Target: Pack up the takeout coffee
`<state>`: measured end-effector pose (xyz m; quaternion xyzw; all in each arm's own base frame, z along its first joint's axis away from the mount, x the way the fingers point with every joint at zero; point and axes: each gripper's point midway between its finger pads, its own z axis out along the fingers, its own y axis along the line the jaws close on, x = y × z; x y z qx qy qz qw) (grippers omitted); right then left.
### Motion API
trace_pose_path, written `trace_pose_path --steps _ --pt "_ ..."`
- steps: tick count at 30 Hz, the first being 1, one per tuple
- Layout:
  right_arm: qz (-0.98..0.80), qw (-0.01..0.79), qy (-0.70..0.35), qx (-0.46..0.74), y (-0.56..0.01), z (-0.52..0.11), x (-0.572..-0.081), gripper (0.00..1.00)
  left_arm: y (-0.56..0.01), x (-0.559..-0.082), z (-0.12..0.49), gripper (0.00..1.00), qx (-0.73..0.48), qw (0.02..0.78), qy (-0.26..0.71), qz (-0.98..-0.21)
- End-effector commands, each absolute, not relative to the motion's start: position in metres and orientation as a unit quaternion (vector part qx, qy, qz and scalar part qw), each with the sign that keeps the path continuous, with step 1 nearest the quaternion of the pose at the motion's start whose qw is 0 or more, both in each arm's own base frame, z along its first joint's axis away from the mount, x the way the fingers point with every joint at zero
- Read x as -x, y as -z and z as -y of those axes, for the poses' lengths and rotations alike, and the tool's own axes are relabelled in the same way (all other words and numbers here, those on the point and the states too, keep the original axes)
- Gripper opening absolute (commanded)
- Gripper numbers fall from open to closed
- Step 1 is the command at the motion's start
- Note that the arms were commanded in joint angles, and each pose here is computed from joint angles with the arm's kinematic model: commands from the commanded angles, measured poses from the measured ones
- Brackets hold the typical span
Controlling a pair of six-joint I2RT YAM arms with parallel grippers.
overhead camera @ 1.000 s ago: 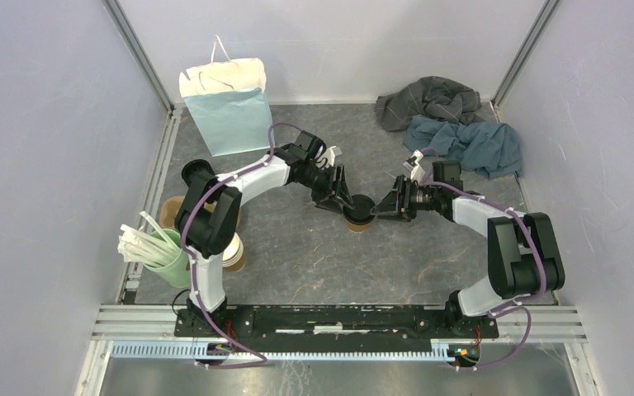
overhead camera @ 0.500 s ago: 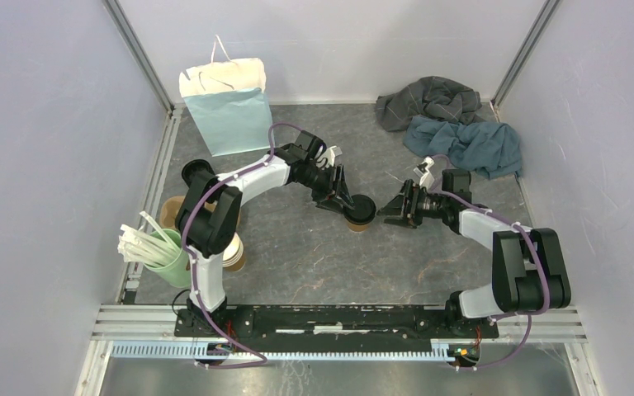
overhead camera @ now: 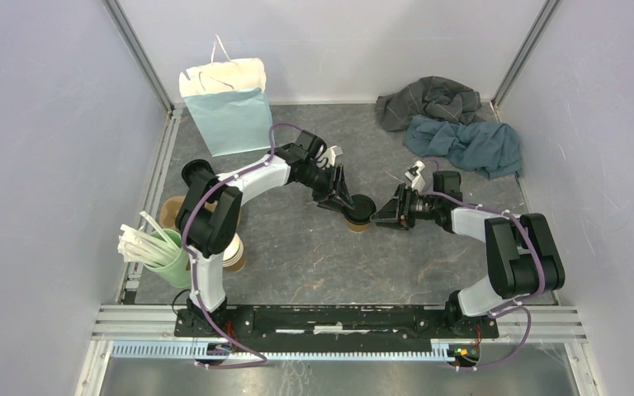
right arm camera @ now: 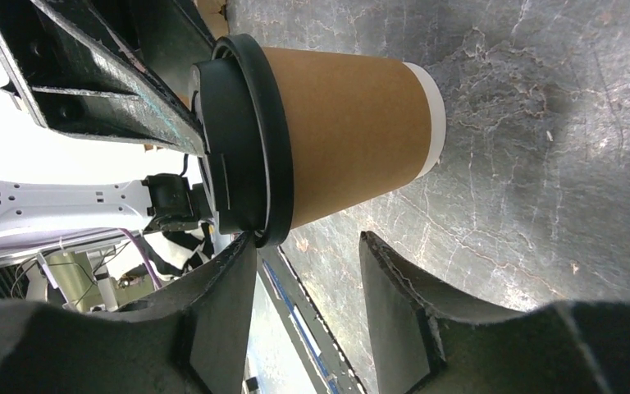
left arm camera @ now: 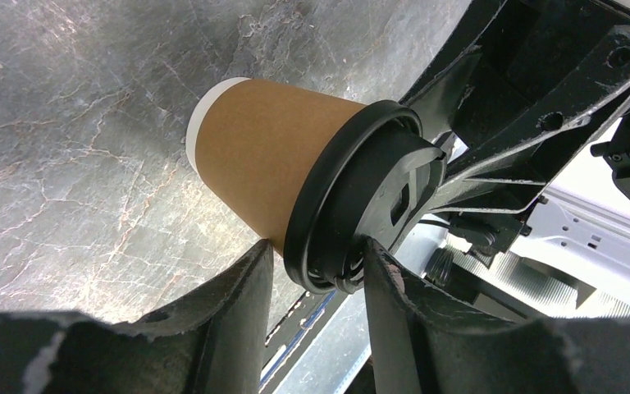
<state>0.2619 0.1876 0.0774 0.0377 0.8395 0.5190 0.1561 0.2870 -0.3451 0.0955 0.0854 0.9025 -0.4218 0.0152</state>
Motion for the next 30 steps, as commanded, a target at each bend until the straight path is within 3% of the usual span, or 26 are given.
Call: trace_pose_path --steps 1,9,11,17,21,30 --pt "-0.868 0.17 -0.464 -0.053 -0.051 -0.177 -0.273 0.51 -0.059 -0.286 0.329 0.48 -0.045 0.002 0.357 -0.933" --pt "-0.952 0.092 -0.281 -0.086 0.044 -0.126 -0.224 0.44 -0.018 -0.272 0.301 0.47 -0.017 -0.021 0.298 -0.954" --pt "-0.96 0.082 -0.251 -0.094 0.054 -0.117 -0.213 0.35 -0.008 -0.269 0.295 0.47 -0.015 -0.026 0.286 -0.958" --pt "-0.98 0.078 -0.164 -0.075 0.064 -0.092 -0.2 0.34 0.006 -0.262 0.282 0.46 -0.015 -0.031 0.258 -0.966" --pt "-0.962 0.096 -0.253 -0.028 0.032 -0.123 -0.224 0.4 -0.015 -0.27 0.295 0.48 -0.03 -0.019 0.288 -0.957" --pt "-0.877 0.181 -0.442 0.05 -0.096 -0.183 -0.289 0.55 -0.105 -0.305 0.339 0.64 -0.066 0.037 0.395 -0.916"
